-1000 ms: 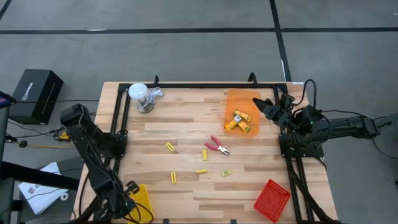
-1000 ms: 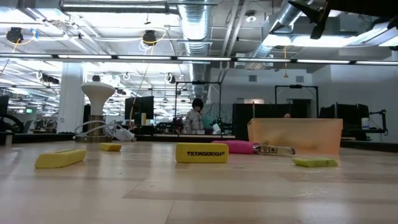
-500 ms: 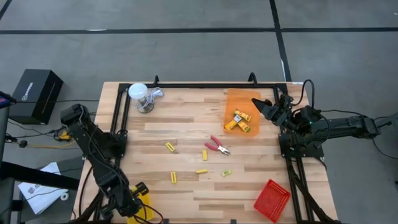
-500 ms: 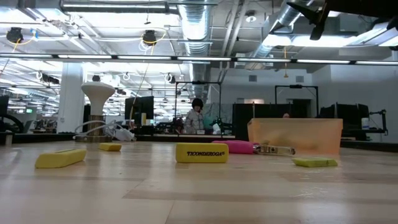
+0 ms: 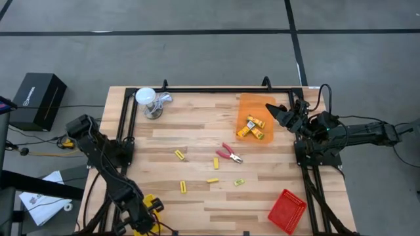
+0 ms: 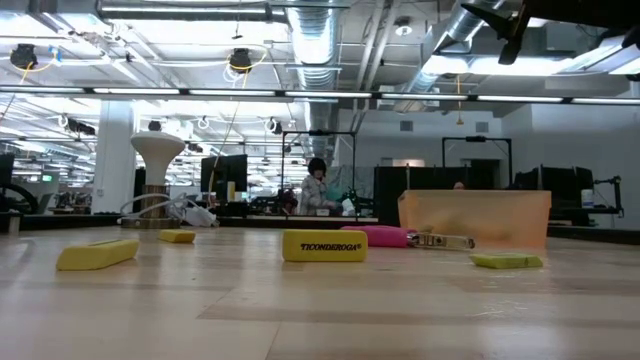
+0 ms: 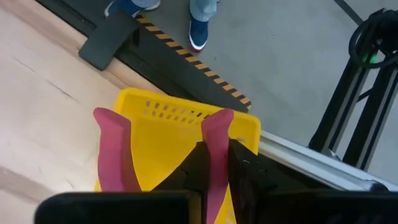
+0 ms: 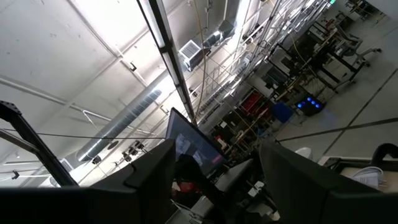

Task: Pick & Place School Supplies
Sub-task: Put the top pink pliers into the yellow bin, then put the pink pliers into the yellow bin

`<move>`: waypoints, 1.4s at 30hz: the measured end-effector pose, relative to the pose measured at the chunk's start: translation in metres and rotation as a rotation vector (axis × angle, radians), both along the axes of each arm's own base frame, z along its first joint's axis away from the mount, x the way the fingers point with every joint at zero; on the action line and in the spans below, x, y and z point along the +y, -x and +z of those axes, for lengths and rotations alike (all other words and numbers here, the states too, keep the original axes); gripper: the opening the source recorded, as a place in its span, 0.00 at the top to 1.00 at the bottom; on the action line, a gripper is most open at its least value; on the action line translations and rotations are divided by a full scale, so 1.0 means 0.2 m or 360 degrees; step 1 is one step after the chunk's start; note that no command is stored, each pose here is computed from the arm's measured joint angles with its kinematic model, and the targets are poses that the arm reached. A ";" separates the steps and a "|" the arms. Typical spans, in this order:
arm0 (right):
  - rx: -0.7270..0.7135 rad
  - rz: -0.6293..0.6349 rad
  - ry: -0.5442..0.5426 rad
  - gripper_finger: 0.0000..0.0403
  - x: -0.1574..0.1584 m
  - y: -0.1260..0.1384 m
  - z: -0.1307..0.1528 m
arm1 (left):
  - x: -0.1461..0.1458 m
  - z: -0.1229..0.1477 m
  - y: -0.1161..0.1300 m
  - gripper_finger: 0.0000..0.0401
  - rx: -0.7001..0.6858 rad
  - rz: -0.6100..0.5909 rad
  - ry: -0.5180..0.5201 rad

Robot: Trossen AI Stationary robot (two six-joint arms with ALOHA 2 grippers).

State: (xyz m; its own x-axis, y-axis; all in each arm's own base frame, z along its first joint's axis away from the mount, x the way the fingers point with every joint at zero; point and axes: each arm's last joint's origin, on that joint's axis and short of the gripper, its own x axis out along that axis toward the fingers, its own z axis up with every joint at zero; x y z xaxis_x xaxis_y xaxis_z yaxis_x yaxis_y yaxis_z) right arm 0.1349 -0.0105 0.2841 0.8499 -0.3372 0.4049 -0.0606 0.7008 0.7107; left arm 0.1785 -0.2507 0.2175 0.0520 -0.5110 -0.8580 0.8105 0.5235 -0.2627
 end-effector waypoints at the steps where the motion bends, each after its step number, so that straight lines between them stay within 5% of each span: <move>1: -0.0001 0.0000 0.0000 0.44 0.00 0.00 0.00 | 0.00 0.00 0.00 0.93 0.0000 -0.0003 0.0000; 27: 0.0019 -0.0006 0.0015 0.44 0.00 0.00 0.00 | -0.03 -0.01 0.01 0.92 0.0012 -0.0064 0.0056; 36: 0.0018 -0.0006 0.0014 0.44 0.00 0.00 0.00 | -0.03 -0.01 0.01 0.68 0.0033 -0.0031 0.0059; 42: 0.0016 -0.0005 0.0012 0.44 0.00 0.00 0.00 | -0.03 -0.01 0.01 0.60 0.0067 0.0025 0.0063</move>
